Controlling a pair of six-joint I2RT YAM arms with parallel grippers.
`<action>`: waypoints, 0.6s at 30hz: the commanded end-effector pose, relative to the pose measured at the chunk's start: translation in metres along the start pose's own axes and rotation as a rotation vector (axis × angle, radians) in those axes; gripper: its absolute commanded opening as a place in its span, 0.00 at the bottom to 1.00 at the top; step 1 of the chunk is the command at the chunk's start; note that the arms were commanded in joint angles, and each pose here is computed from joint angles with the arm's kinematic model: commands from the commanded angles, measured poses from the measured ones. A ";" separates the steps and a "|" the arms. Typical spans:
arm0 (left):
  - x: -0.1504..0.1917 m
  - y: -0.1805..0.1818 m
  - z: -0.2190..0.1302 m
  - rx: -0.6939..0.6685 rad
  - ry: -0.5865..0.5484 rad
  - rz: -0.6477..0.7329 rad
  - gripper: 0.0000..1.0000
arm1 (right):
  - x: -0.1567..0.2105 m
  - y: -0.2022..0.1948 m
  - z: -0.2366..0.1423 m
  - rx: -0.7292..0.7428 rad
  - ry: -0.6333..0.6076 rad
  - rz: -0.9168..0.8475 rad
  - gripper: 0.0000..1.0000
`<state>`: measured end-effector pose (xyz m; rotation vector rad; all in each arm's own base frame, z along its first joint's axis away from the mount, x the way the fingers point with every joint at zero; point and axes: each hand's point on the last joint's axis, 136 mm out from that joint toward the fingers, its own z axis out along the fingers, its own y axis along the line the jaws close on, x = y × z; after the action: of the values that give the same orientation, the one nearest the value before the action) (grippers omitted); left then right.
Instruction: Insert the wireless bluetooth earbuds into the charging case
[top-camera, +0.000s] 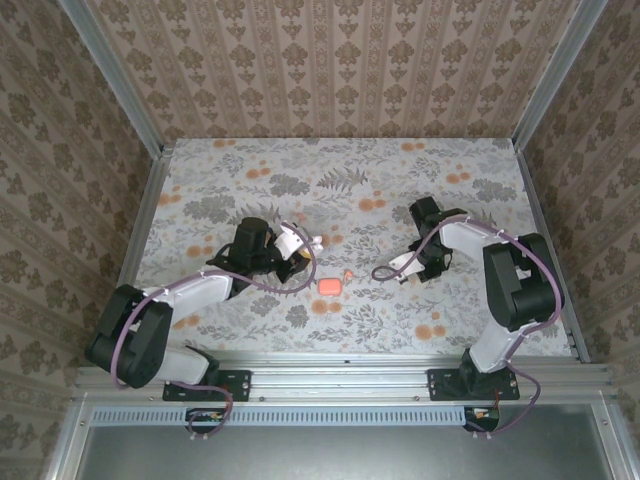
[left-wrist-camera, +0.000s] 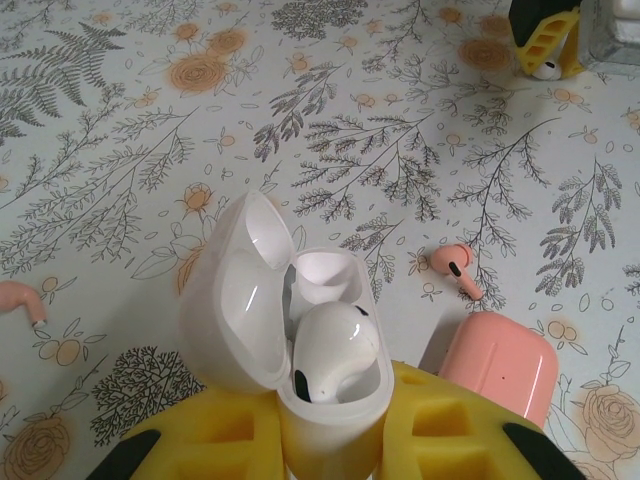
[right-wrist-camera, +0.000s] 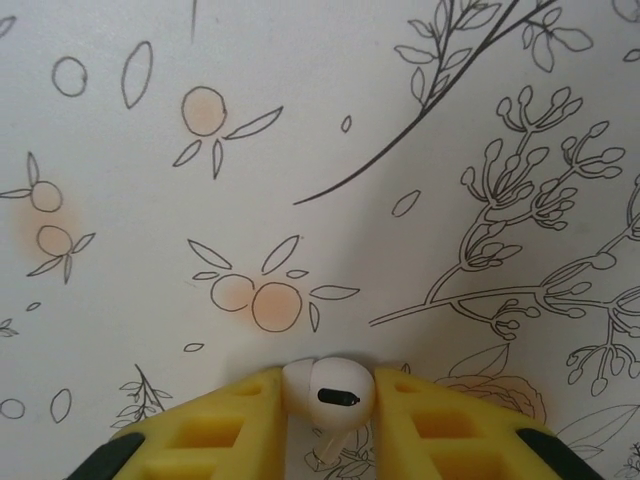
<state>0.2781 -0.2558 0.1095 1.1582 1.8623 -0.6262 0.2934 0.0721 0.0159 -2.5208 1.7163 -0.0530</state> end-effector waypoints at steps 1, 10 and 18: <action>-0.007 0.005 0.000 -0.005 -0.014 0.021 0.08 | -0.010 0.006 -0.006 0.014 -0.042 0.011 0.26; -0.012 0.006 0.001 -0.010 -0.044 0.011 0.08 | -0.023 -0.026 -0.039 0.168 -0.150 0.224 0.22; -0.016 0.006 0.004 -0.035 -0.121 -0.034 0.08 | -0.049 -0.056 -0.081 0.313 -0.367 0.507 0.20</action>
<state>0.2859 -0.2596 0.1161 1.1029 1.8137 -0.6375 0.3120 0.1105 0.0699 -1.9576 1.9217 0.0347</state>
